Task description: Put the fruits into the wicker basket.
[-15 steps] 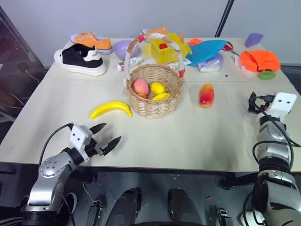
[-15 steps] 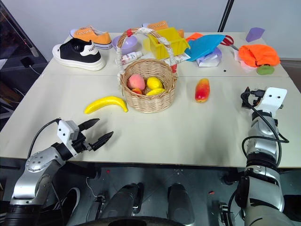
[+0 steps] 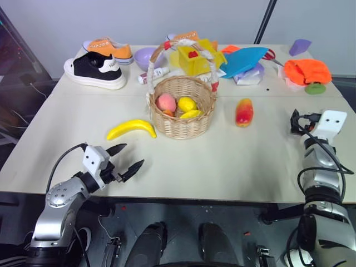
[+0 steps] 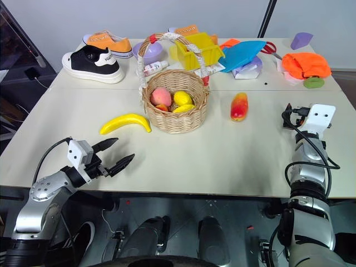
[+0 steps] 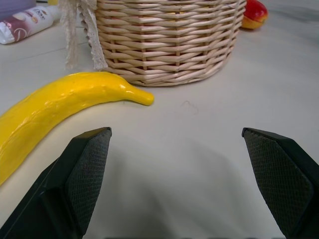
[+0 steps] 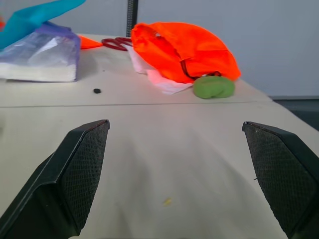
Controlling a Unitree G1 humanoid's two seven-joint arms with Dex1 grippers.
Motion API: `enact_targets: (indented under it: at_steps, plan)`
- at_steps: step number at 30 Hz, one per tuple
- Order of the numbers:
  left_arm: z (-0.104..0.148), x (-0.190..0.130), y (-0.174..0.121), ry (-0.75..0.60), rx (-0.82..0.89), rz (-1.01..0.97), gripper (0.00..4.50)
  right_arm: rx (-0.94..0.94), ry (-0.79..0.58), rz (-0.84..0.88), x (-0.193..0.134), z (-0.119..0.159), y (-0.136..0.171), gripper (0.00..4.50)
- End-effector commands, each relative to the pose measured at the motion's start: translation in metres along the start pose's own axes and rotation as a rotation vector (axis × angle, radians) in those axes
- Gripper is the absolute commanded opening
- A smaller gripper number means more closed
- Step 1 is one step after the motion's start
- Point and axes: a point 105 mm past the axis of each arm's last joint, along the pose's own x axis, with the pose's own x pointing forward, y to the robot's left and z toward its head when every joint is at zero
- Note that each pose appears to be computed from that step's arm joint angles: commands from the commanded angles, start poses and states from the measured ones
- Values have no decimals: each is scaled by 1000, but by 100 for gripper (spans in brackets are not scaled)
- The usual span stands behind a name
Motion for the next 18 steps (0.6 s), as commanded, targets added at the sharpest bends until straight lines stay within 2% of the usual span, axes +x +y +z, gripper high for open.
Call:
enact_targets:
  at_steps: [1, 12, 18]
  plan:
    - [10, 0, -1, -37, 30, -9, 450, -6, -69, 19, 1, 16, 3, 446]
    - [15, 0, -3, -64, 68, -38, 450, 31, -100, 93, -2, 22, 14, 446]
    - [21, 0, -7, -102, 99, -58, 450, 44, -87, 168, -3, 16, 14, 446]
